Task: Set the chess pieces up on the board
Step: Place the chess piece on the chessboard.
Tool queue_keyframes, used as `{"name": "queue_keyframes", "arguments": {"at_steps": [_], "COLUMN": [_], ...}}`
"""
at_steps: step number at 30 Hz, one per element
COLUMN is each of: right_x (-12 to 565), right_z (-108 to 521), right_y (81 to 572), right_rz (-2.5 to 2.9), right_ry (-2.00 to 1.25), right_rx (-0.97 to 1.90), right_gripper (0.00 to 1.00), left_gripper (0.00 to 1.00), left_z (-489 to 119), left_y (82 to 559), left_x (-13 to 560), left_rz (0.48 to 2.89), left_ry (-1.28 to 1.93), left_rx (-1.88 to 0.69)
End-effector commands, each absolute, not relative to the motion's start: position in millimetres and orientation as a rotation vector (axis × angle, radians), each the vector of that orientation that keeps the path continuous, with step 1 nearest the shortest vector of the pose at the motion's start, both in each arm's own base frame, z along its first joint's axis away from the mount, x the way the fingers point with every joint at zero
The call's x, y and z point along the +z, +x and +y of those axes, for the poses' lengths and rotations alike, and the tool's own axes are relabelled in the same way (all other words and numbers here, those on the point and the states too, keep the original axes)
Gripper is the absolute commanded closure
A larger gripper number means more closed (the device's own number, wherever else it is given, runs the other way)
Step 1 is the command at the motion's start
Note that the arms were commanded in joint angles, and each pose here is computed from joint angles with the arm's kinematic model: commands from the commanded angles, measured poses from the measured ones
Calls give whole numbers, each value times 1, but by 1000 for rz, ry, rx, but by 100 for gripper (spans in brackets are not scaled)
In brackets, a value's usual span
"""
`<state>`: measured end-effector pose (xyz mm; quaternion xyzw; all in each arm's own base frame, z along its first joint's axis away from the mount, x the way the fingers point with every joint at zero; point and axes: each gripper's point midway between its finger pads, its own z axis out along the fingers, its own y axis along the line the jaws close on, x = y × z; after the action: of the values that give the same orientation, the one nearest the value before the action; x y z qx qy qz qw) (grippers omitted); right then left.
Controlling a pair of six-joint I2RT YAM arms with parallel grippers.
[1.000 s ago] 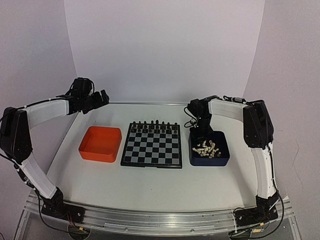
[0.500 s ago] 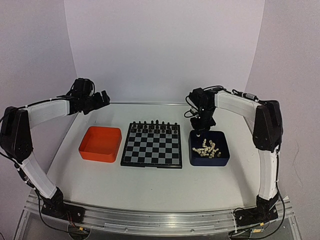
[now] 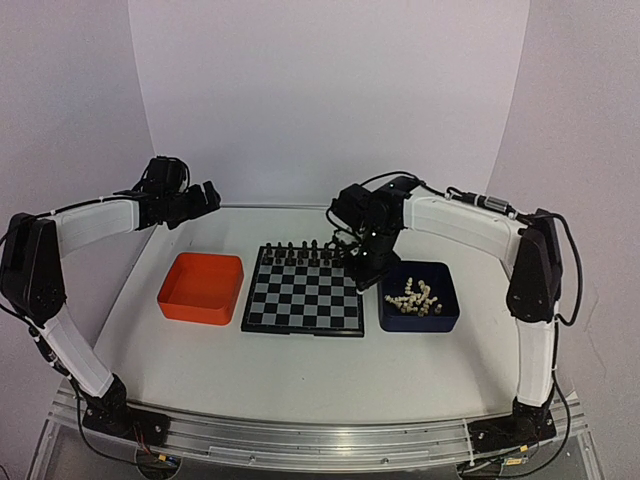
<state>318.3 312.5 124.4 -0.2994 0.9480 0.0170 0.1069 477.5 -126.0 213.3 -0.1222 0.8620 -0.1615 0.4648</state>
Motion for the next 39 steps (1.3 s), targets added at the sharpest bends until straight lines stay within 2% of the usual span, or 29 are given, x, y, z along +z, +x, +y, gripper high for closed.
{"name": "queue_keyframes", "arguments": {"at_steps": [1, 9, 39], "right_x": [105, 79, 47], "right_z": [326, 332, 343], "right_y": [298, 296, 303], "right_rz": [2880, 2934, 2954], "right_ry": [-922, -926, -938], "right_rx": [89, 67, 45], "right_gripper": [100, 100, 99], "left_gripper": [0, 0, 0], "left_z": [-126, -125, -121], "left_y": [480, 475, 465], "left_x": [234, 228, 231], "left_rz": [2064, 2081, 2064], "left_ry": [-288, -289, -300], "left_rx": [-415, -407, -409]}}
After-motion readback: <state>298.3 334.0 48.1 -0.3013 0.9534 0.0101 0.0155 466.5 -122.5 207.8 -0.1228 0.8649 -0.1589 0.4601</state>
